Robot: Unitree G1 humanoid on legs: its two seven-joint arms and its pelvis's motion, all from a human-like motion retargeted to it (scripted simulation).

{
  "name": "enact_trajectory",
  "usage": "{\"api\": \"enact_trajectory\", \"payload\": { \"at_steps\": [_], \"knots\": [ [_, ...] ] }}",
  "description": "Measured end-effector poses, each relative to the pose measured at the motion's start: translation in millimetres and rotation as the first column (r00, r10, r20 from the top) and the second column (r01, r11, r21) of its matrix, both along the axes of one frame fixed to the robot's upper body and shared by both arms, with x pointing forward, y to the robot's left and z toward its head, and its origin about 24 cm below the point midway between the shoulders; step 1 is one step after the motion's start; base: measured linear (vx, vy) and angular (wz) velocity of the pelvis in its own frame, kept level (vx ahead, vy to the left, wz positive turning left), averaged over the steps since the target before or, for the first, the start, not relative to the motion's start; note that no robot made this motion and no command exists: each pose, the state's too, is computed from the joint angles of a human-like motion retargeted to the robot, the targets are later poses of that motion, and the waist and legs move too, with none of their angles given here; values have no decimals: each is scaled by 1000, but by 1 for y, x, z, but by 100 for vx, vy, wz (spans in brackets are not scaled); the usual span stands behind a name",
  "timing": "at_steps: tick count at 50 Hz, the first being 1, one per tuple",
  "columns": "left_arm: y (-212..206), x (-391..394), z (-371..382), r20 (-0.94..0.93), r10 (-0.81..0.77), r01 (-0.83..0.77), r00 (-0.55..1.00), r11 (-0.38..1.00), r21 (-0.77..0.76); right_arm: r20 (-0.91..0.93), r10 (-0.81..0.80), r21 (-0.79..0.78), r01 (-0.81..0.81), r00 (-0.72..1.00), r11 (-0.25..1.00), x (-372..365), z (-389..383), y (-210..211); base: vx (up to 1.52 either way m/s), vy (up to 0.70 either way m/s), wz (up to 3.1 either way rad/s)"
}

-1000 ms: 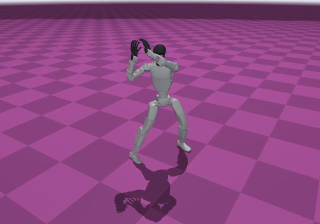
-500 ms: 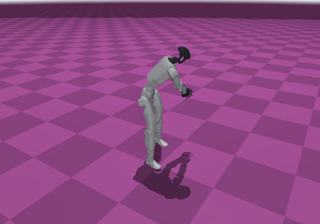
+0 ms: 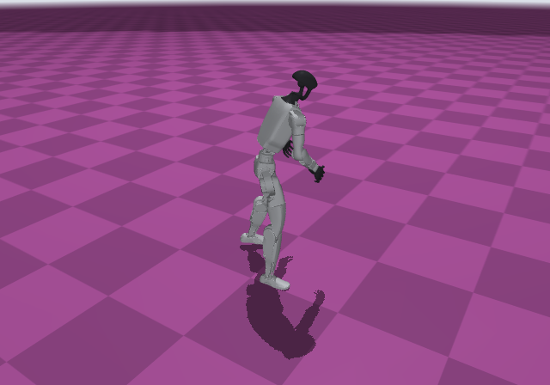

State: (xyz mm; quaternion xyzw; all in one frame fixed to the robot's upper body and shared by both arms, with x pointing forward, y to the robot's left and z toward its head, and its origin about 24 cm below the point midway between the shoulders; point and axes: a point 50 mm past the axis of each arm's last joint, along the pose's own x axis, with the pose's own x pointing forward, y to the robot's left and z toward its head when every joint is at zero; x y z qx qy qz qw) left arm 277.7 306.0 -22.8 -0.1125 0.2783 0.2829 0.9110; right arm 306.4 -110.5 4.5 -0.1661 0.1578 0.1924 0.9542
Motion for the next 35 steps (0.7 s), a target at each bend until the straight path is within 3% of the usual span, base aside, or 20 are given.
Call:
{"api": "enact_trajectory", "payload": {
  "at_steps": [3, 6, 8, 11, 17, 22, 29, 35],
  "knots": [
    [85, -5, 63, -42, 98, -81, 994, 951, 299, 59, -173, -95, 178, 983, 979, -6, 2, -67, 31, -25, -8],
    [156, -20, 167, -45, 239, -151, 970, 736, 660, 122, -303, -190, 321, 945, 928, -21, 7, -122, 27, -22, -18],
    [183, -38, 244, 25, 355, -227, 935, 538, 812, 142, -340, -252, 366, 930, 896, -31, 10, -147, 23, -18, -19],
    [190, -65, 346, 208, 436, -345, 876, 264, 901, 164, -349, -353, 385, 923, 853, -46, 14, -176, 18, -14, -26],
    [97, -54, 514, 453, 179, -418, 874, -201, 886, 104, -383, -423, 389, 918, 818, -90, 6, -209, 12, -7, -54],
    [9, -46, 574, 519, -65, -483, 852, -481, 732, 91, -417, -425, 414, 904, 805, -109, 5, -221, 5, -3, -66],
    [-122, -25, 586, 396, -441, -590, 805, -662, 462, 83, -492, -332, 489, 867, 806, -119, -4, -217, -3, 1, -70],
    [-235, -7, 536, 35, -669, -645, 742, -699, 310, 75, -459, -286, 460, 885, 840, -110, -14, -192, -4, 8, -61]
  ]
}}
